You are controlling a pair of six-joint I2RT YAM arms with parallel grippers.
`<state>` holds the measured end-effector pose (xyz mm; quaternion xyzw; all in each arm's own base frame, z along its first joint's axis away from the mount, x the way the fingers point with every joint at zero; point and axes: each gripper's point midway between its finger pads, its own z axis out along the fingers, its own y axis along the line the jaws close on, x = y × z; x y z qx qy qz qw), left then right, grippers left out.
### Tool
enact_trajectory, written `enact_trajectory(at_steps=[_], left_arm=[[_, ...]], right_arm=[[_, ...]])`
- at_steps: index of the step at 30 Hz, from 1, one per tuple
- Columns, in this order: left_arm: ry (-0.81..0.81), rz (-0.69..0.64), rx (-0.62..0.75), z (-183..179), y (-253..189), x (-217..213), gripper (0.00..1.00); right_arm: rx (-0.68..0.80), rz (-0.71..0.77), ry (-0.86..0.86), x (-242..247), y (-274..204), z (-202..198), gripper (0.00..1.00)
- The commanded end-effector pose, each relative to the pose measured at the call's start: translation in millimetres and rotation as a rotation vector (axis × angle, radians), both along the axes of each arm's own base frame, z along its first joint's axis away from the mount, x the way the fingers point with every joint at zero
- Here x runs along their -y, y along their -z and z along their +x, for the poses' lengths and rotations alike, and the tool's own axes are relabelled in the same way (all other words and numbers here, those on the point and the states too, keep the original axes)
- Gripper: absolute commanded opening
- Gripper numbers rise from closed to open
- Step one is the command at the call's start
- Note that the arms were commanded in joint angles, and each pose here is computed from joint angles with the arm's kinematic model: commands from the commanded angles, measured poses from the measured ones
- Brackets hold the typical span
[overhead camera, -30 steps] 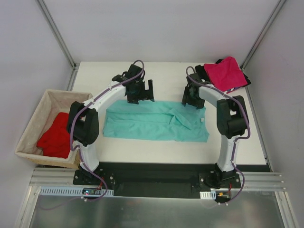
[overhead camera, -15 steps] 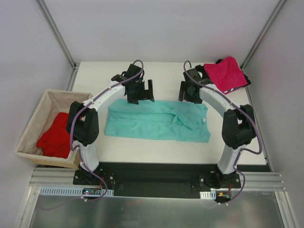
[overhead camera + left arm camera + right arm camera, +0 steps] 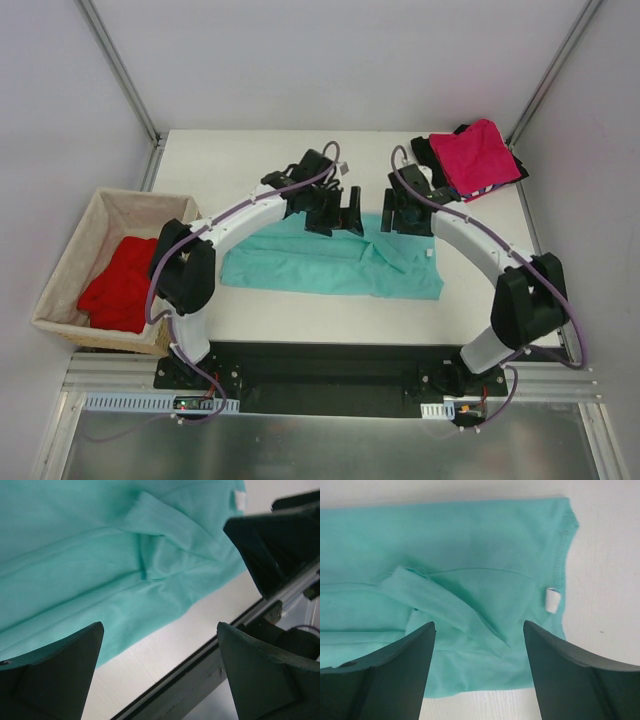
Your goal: Fold and stack the t-shirts
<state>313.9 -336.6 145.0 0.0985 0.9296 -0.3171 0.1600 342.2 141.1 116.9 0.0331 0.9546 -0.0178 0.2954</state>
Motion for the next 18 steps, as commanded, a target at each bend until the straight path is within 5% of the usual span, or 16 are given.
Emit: enact_trajectory(at_steps=[1,6,18], left_arm=[[0.134,-0.100,-0.006,-36.6,-16.5,46.6,0.97],[0.225,-0.249,-0.060,-64.8,-20.6,81.1,0.97],[0.289,-0.389,-0.099,-56.8,38.2,118.7,0.97]], right_arm=[[0.099,0.019,0.142,46.3,-32.7,-8.5,0.75],[0.154,0.029,0.225,80.4,-52.8,-12.9,0.75],[0.167,0.082,0.269,102.1,-56.5,-25.9,0.76]])
